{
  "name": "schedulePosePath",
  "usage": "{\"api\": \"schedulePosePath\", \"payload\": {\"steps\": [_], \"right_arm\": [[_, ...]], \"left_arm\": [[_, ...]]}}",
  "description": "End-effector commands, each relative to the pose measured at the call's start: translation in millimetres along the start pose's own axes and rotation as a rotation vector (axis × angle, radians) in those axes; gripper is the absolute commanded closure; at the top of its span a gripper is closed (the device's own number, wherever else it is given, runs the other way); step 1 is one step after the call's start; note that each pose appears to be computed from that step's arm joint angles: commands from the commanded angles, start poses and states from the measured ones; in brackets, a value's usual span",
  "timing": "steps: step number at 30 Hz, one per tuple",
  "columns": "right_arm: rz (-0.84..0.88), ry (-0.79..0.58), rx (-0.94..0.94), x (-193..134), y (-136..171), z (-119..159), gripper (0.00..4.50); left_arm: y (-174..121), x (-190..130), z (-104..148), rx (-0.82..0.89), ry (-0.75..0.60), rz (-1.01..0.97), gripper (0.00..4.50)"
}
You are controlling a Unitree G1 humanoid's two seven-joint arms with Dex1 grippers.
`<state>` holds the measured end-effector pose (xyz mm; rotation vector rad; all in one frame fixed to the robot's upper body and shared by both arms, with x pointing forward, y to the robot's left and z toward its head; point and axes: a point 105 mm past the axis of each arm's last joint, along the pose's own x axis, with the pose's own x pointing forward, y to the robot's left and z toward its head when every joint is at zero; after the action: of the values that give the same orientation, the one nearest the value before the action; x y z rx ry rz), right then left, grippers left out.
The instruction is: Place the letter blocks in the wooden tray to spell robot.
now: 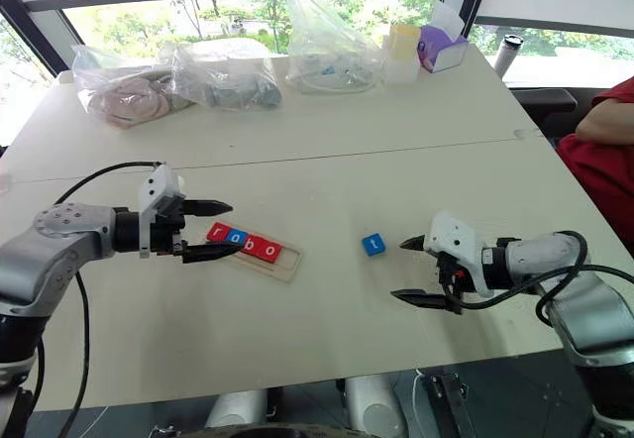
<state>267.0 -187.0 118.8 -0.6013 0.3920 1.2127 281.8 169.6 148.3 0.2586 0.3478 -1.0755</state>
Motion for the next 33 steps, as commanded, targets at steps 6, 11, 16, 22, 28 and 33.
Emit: {"api": "schedulePosePath", "payload": {"steps": [6,11,16,22,28,33], "right_arm": [[0.073,-0.014,-0.219,39,-44,-8,0.03],[0.130,-0.031,-0.246,52,-52,-7,0.03],[0.220,-0.051,-0.233,54,-46,-6,1.82],[0.207,-0.129,-0.173,53,-43,16,3.35],[0.037,-0.202,-0.053,75,-28,86,3.35],[-0.024,-0.134,0.051,96,-5,96,3.35]], "left_arm": [[-10,-15,4,0.008,-0.010,0.068,0.00],[-13,-20,3,-0.002,-0.008,0.101,0.00],[-15,-22,3,-0.005,-0.010,0.118,0.00],[-12,-23,1,-0.009,-0.007,0.131,0.00],[-6,-26,-1,-0.005,0.006,0.129,0.00],[-4,-19,0,0.002,0.003,0.109,0.00]]}}
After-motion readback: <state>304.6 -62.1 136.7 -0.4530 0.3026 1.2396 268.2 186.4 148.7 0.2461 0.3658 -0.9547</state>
